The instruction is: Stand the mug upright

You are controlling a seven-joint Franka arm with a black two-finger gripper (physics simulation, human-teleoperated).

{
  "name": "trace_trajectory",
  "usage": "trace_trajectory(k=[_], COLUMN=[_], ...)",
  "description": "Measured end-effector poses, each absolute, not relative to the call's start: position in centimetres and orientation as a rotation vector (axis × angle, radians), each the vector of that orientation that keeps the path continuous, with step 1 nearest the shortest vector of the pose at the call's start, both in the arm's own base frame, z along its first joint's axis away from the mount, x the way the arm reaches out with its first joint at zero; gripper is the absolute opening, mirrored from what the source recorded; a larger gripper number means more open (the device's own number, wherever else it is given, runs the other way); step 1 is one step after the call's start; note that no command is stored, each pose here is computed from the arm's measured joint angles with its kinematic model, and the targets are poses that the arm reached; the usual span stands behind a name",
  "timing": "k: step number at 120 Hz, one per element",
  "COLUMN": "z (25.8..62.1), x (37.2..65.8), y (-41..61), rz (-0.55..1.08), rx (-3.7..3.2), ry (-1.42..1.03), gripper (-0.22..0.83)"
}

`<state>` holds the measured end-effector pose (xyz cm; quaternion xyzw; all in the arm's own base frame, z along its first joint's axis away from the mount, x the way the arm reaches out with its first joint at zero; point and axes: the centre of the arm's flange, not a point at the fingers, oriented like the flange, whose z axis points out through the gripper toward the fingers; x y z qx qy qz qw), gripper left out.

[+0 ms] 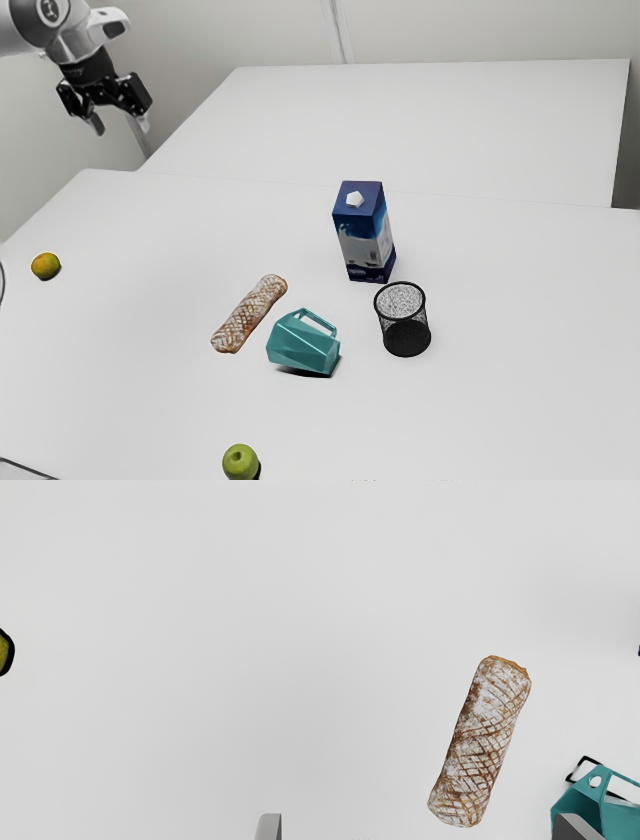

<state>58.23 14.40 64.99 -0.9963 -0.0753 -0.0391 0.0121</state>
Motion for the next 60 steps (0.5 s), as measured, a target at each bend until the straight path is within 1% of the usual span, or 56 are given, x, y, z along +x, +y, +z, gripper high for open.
trace_trajectory(k=[7,31,44,60], z=[65.7,63.0,59.4,53.0], x=[57.6,57.1,57.1,57.1], y=[13.7,13.7,13.6,12.5], rz=[-0.133,-0.049,0.018,0.090], rx=[-3.128,-3.195,-3.321,-3.515], ry=[-0.202,-0.171,-0.183,-0.217], gripper=[0.60,0.60,0.60,0.60])
